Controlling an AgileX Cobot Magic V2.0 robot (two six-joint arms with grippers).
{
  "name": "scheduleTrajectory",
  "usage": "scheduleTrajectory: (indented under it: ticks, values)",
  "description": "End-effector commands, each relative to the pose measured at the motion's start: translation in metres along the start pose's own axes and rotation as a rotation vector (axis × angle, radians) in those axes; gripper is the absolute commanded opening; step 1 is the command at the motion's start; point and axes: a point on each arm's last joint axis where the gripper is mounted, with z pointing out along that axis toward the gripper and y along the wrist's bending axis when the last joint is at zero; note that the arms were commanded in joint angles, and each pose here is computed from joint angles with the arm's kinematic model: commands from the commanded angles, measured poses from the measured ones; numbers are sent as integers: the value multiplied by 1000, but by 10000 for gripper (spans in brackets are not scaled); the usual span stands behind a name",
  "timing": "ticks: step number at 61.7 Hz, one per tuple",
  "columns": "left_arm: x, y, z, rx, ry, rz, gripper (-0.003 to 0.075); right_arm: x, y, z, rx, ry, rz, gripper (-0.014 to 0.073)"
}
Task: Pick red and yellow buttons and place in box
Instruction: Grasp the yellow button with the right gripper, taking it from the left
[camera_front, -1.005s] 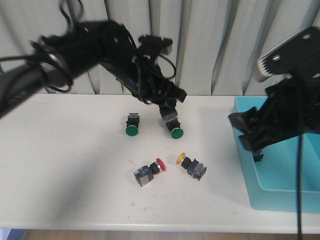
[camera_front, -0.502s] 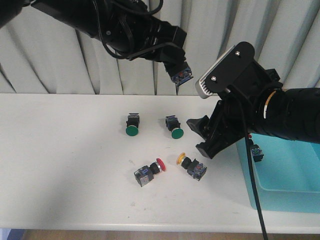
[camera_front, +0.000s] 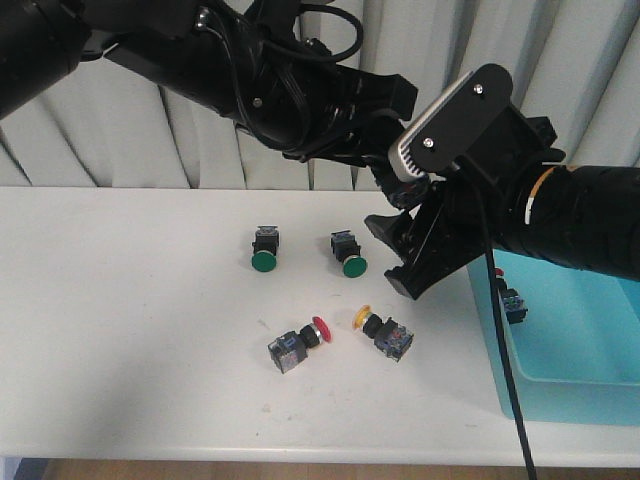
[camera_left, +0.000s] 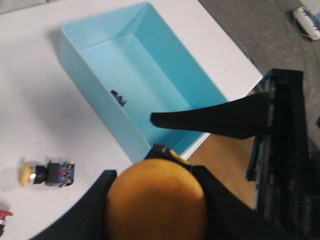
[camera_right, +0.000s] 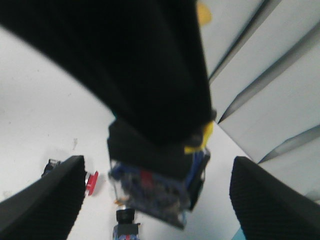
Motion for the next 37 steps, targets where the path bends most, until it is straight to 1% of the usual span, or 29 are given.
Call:
scheduleTrajectory:
  ticks: [1,11,18,20,27,28,37]
  values:
    - [-10,-20,-24,70,-119,-24,8,-19,-9,-11,54,-138,10,583]
    - [-10,-20,-24,73,-112,-63,10,-21,-10,-12,63,-163,9,559]
    - [-9,-20,-24,74,-99,-83,14,-22,-10,-12,67,-177,9,476]
    - [-8,-20,-24,74,-98,-84,14,-22,-10,-12,68,-178,9,442]
    - [-8,-20,-24,74,-92,-83,15,-22,-10,-12,67,-177,9,278]
    - [-8,-20,-24,75,-90,-82,15,-22,-10,-12,67,-177,9,242]
    - [-7,-20,-24,76,-89,-42,22,-22,-10,-11,66,-174,9,18]
